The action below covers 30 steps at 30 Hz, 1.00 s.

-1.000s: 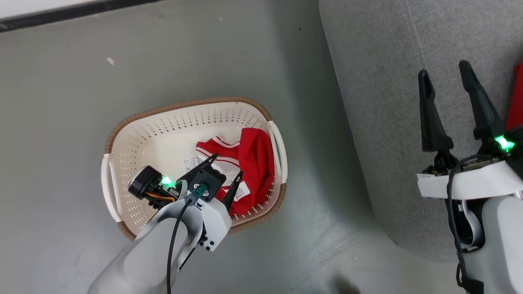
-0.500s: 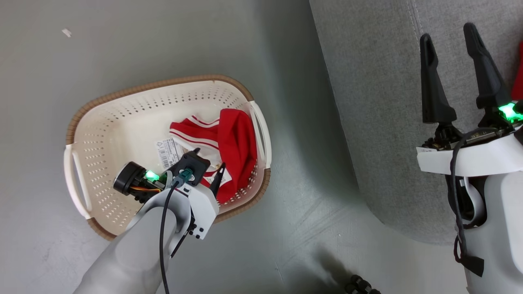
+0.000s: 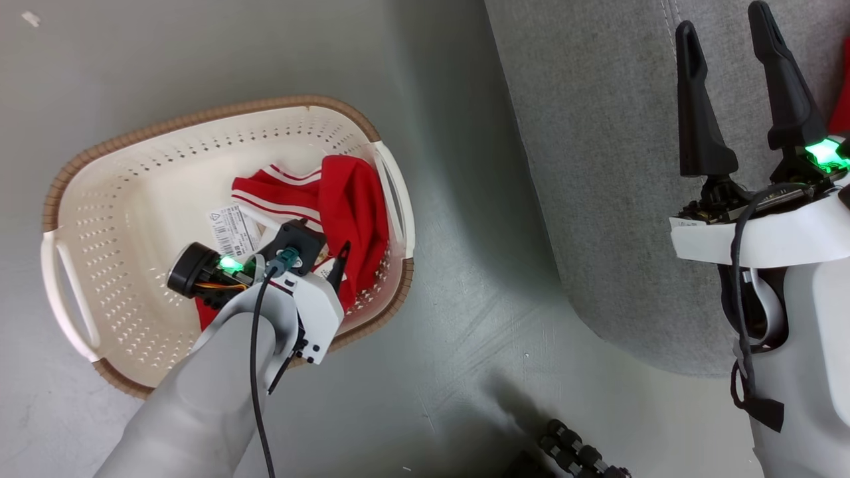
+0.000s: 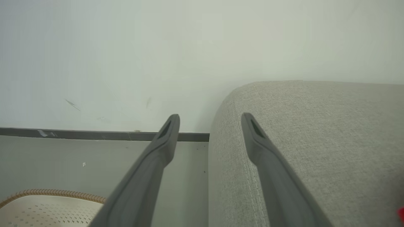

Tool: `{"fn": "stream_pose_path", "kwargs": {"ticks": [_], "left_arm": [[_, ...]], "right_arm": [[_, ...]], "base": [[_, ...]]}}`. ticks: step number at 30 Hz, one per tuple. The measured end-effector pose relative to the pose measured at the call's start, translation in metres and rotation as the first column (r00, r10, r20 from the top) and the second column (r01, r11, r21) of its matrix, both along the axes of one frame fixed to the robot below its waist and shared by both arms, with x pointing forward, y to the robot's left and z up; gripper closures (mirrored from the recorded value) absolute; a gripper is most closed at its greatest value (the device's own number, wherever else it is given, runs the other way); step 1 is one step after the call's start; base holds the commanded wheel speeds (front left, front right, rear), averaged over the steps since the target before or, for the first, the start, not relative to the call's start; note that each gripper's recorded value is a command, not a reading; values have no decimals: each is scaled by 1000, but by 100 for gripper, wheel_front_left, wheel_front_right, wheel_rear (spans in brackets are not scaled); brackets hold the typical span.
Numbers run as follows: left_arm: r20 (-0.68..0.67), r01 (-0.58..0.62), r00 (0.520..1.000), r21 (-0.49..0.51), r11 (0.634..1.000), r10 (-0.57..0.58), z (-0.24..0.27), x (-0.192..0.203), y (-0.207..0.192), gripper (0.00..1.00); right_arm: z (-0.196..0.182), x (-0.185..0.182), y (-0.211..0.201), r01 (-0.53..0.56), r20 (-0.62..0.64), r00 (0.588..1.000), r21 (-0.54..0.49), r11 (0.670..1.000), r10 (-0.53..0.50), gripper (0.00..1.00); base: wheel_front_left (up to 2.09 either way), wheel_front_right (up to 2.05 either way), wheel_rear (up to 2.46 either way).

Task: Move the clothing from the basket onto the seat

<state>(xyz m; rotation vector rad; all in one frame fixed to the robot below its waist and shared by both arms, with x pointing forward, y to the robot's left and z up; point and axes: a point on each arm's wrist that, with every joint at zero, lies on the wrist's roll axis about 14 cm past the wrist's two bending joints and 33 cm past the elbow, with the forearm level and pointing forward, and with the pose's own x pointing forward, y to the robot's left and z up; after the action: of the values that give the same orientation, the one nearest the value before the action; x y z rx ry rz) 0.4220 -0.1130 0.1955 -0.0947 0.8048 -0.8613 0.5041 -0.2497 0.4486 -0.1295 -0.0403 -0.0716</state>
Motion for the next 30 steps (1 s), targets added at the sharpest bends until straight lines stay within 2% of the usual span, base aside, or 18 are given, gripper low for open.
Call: {"fn": "stream_pose_path", "kwargs": {"ticks": [21,22,23,24,25,30], "left_arm": [[-97,-57,993,34,998,60,-45,9,-8,0],[-96,-61,993,39,997,64,-47,11,-8,2],[-95,-61,993,38,997,65,-47,12,-9,56],[-92,-63,994,36,997,66,-48,13,-9,70],[-93,-64,993,40,997,67,-49,13,-10,100],[-89,-52,994,42,998,56,-54,9,-11,100]], "right_arm": [[-21,2,-15,30,-52,998,-12,999,-31,0],[-22,2,-16,31,-54,998,-14,999,-32,0],[-22,3,-16,31,-53,998,-16,999,-32,0],[-21,5,-16,29,-49,998,-18,999,-30,0],[-19,7,-16,27,-43,999,-21,999,-28,0],[-19,10,-18,30,-39,999,-22,999,-31,0]], "base": [[0,0,0],[0,0,0],[0,0,0],[0,0,0],[0,0,0],[0,0,0]]}}
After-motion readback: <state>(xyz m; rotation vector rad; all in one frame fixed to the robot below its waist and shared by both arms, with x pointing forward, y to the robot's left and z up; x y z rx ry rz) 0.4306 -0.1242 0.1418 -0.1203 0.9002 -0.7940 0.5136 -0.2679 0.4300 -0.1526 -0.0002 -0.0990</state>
